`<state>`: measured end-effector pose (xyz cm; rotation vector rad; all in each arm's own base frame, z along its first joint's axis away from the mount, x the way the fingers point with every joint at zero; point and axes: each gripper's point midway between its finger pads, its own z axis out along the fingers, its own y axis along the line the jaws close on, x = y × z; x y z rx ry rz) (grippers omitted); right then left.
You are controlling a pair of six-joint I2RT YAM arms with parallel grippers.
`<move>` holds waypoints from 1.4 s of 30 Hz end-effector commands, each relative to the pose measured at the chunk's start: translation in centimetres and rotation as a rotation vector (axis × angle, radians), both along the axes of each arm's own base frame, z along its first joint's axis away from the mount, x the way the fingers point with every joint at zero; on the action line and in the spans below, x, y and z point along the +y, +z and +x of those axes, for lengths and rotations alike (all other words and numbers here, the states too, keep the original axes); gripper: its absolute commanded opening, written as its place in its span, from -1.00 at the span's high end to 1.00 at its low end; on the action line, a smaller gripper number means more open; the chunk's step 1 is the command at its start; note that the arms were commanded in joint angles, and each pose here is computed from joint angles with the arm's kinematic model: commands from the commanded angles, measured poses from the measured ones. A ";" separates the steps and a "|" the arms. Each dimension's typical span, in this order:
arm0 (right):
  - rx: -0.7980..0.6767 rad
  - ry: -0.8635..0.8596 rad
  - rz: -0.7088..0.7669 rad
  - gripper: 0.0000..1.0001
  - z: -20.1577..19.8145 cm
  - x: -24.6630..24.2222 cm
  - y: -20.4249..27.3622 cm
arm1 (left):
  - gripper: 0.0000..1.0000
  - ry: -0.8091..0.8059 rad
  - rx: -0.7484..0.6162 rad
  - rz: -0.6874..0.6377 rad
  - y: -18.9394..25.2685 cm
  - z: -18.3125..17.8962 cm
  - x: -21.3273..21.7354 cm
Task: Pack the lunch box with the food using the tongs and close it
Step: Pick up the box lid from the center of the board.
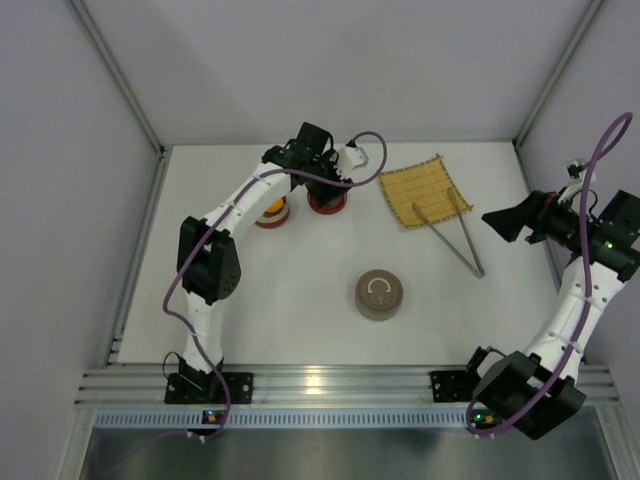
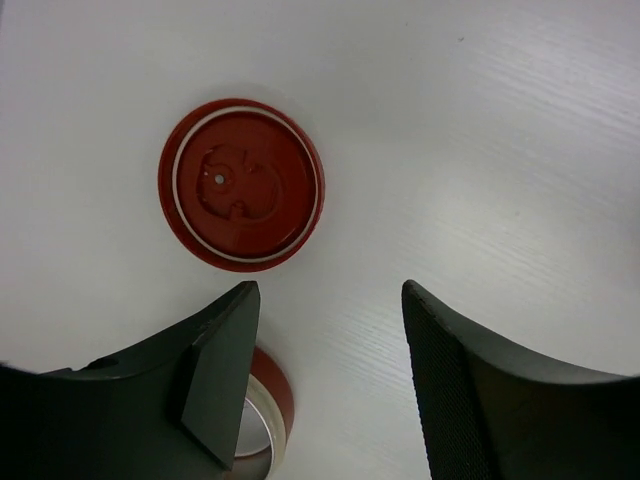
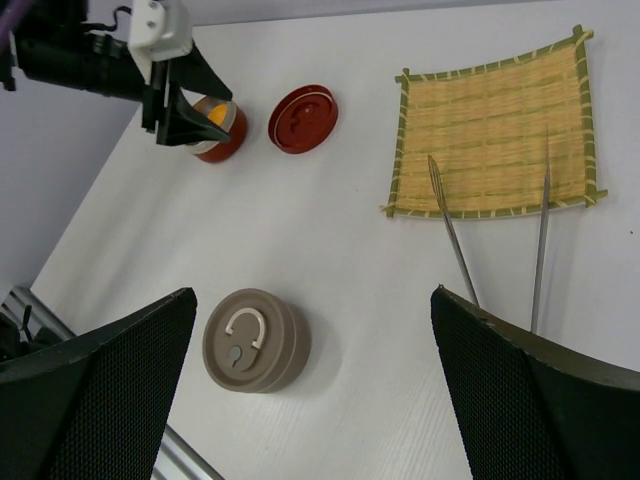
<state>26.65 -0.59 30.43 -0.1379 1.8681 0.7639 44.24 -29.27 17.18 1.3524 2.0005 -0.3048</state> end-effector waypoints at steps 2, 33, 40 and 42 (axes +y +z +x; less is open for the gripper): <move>-0.050 0.019 -0.043 -0.99 -0.1 0.1 0.4 | -0.24 -0.107 -0.003 0.133 -5.7 1.8 1.3; -0.013 0.056 -0.127 -0.99 -0.8 0.2 -1.4 | 0.34 -0.287 0.139 0.056 -13.2 3.2 0.9; -0.016 0.073 -0.124 -0.99 -0.8 0.5 -1.4 | 0.82 -0.283 0.210 0.067 -14.7 1.6 1.3; -0.005 0.075 -0.144 -0.99 -0.7 0.6 -1.8 | 0.95 -0.284 0.235 0.056 -14.5 0.8 1.1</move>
